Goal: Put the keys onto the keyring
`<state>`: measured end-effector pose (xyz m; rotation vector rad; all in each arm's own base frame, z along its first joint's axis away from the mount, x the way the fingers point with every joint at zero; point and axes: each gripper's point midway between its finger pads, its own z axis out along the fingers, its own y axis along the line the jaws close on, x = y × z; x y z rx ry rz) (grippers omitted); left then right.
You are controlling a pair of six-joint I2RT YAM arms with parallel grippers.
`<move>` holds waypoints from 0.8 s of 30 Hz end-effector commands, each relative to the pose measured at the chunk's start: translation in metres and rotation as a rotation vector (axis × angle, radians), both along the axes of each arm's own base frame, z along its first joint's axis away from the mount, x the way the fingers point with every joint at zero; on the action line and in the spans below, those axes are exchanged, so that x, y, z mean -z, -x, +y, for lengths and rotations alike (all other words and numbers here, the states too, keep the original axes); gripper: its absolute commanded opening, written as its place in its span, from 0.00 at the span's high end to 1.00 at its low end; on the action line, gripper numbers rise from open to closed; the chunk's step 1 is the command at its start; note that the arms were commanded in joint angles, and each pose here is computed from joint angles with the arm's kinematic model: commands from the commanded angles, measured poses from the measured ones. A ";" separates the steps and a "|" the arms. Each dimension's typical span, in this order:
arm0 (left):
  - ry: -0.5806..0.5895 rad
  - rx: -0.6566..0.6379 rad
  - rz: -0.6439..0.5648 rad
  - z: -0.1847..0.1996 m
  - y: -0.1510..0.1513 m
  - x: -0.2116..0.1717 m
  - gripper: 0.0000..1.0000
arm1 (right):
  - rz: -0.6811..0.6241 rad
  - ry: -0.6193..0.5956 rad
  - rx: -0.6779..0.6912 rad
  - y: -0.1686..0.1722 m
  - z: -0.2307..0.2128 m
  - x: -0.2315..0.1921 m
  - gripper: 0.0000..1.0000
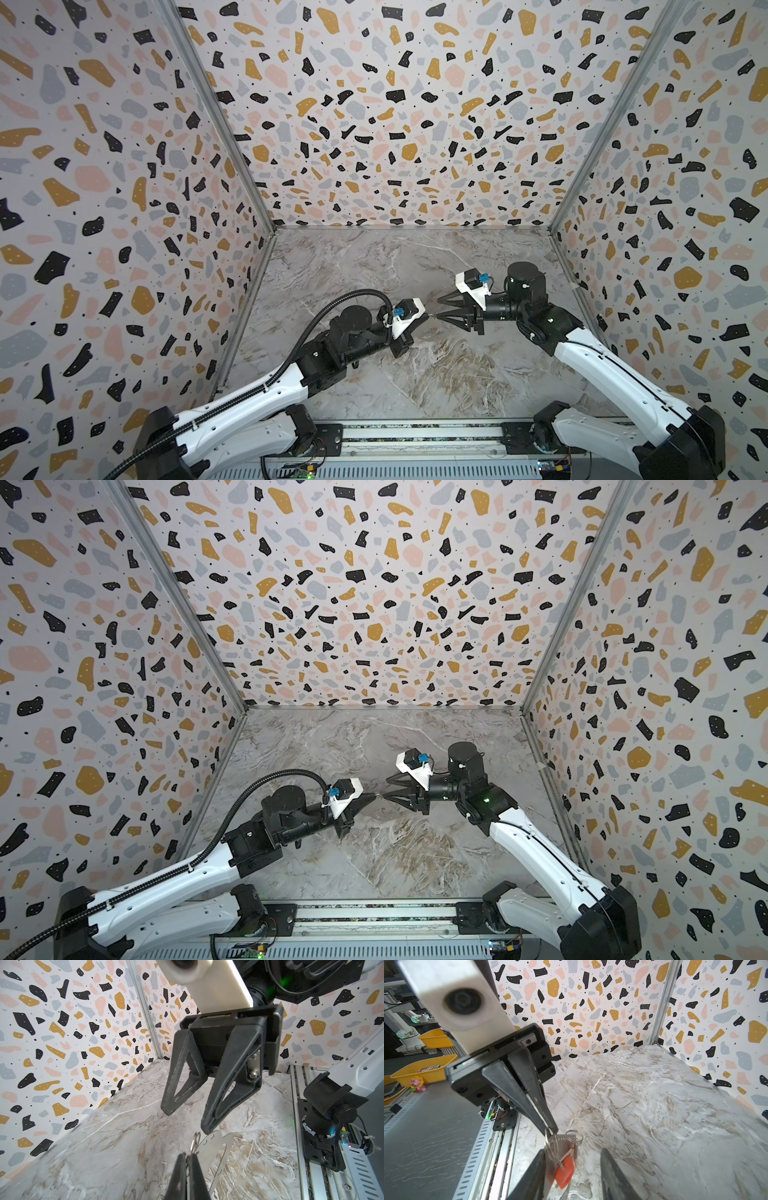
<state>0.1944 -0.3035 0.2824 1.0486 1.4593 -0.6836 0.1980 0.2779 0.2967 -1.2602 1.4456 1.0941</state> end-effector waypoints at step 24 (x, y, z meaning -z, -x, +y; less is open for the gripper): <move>0.096 0.135 -0.109 -0.010 0.009 -0.045 1.00 | -0.059 -0.015 0.132 -0.006 -0.015 -0.010 0.67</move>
